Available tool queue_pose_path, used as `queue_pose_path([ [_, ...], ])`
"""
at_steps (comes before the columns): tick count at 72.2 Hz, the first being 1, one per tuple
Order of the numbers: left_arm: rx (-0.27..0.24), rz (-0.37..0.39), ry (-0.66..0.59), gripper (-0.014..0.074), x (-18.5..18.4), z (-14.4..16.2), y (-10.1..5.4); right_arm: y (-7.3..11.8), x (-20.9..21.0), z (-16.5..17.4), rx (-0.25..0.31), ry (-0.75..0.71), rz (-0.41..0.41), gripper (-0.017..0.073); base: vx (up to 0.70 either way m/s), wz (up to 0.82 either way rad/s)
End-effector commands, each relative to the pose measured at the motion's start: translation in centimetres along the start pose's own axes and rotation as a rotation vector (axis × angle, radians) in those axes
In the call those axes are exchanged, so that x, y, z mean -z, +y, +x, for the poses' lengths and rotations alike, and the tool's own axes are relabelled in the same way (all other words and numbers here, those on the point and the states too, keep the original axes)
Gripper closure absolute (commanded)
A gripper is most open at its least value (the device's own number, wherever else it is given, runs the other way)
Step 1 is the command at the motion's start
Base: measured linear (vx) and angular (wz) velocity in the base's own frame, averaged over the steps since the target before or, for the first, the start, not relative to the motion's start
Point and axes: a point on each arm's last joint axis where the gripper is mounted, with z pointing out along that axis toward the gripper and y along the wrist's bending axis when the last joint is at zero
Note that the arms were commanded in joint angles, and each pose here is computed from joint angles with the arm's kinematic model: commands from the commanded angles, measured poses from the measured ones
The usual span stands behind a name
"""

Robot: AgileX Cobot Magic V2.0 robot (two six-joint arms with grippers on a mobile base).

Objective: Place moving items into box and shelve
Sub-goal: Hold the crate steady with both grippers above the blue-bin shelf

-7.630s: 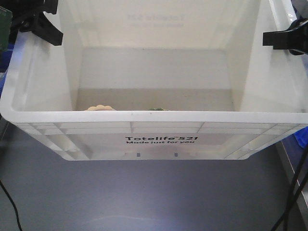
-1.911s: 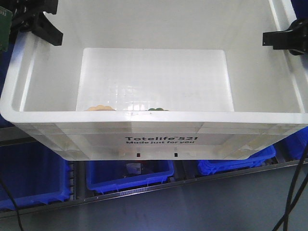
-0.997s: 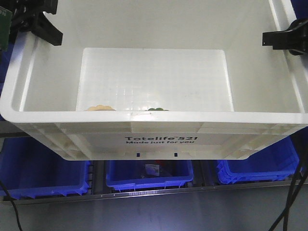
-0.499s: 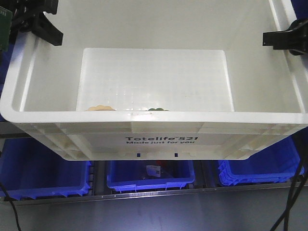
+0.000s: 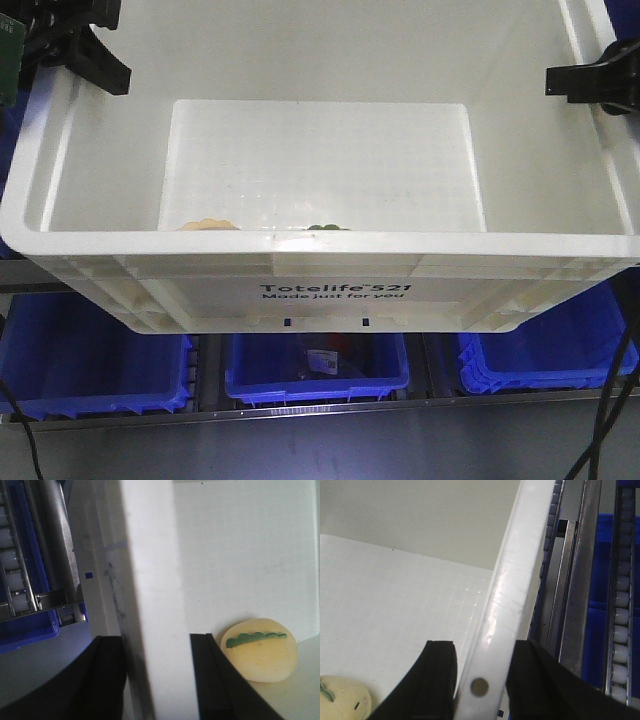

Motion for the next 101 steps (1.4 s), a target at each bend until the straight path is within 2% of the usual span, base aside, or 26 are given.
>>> queue_pose_path([
  [1, -0.019, 0.141, -0.145, 0.0591, 3.22, -0.22, -2.08, 0.85, 1.91, -2.13, 0.003, -0.169, -0.022, 0.0568, 0.04, 0.0],
  [101, -0.019, 0.141, -0.145, 0.0591, 3.22, -0.22, -2.08, 0.86, 1.91, -2.11, 0.003, -0.167, -0.023, 0.0568, 0.03, 0.01],
])
